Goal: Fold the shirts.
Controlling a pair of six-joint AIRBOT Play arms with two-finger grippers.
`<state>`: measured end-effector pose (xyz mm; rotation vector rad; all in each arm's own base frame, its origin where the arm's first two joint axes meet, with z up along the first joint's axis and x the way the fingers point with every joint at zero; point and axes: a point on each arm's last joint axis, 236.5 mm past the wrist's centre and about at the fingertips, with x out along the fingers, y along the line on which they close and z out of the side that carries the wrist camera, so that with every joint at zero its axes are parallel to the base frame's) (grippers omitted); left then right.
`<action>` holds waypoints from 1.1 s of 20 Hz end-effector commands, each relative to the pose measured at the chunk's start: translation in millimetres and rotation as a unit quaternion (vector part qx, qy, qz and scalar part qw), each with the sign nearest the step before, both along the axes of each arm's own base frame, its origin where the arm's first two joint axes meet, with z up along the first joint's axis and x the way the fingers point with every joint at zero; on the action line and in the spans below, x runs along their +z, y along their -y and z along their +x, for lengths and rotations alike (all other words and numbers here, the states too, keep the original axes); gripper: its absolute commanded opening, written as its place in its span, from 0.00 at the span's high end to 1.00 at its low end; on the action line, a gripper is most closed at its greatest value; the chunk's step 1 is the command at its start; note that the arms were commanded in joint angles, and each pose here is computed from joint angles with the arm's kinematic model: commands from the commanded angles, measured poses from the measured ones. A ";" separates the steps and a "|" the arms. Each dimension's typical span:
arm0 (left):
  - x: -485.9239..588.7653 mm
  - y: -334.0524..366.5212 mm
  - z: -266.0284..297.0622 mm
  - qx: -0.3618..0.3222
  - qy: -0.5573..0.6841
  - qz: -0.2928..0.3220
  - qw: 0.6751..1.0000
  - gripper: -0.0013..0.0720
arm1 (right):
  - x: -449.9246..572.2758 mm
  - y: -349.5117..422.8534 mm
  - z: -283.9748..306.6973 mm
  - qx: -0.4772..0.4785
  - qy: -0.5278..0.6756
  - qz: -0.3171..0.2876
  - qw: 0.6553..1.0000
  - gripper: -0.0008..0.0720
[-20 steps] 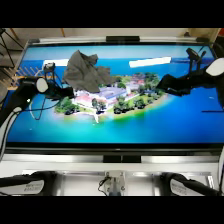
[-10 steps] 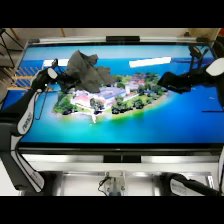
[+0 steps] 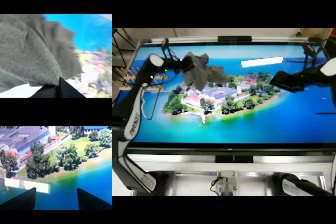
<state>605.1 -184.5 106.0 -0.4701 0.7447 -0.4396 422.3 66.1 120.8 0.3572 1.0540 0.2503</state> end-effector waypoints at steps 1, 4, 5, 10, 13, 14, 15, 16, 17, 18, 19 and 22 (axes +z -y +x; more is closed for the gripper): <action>180.2 47.6 -89.4 -0.108 0.191 0.038 0.975 0.94 | 41.8 7.6 -19.4 0.006 0.053 -0.032 0.998 0.14; 306.0 63.1 -195.7 -0.140 0.309 0.016 0.941 0.94 | 102.3 25.2 -62.1 -0.002 0.128 -0.089 0.988 0.14; 325.8 66.9 -227.1 -0.155 0.325 0.011 0.933 0.94 | 118.2 28.0 -80.3 -0.003 0.145 -0.101 0.984 0.14; 260.4 104.2 -280.7 -0.217 0.201 0.028 0.955 0.94 | 139.6 24.1 -171.4 -0.008 0.125 -0.101 0.987 0.14; 149.6 132.9 -278.6 -0.226 0.083 0.058 0.969 0.94 | 105.0 24.3 -194.9 0.003 0.046 -0.103 0.994 0.14; 112.2 140.2 -275.1 -0.219 0.047 0.056 0.973 0.94 | 88.1 24.4 -193.4 0.004 0.025 -0.101 0.995 0.14; 81.9 144.7 -269.8 -0.203 0.016 0.049 0.978 0.94 | 70.4 24.0 -189.1 0.002 0.011 -0.096 0.995 0.14; 53.3 147.1 -261.7 -0.178 -0.015 0.039 0.983 0.94 | 48.7 23.3 -182.6 -0.001 -0.002 -0.090 0.996 0.14; 32.4 148.5 -253.7 -0.156 -0.040 0.030 0.987 0.94 | 27.2 22.3 -176.0 -0.006 -0.012 -0.083 0.996 0.14; 15.0 150.0 -245.7 -0.139 -0.061 0.025 0.988 0.94 | 3.4 19.0 -170.8 -0.011 -0.029 -0.070 0.997 0.14; 4.9 151.6 -239.3 -0.132 -0.073 0.024 0.988 0.94 | -16.9 13.1 -167.9 -0.010 -0.048 -0.053 0.997 0.14; 15.3 136.8 -215.0 -0.113 -0.080 0.010 0.990 0.02 | -57.2 -1.4 -163.5 0.011 -0.103 -0.022 0.994 0.14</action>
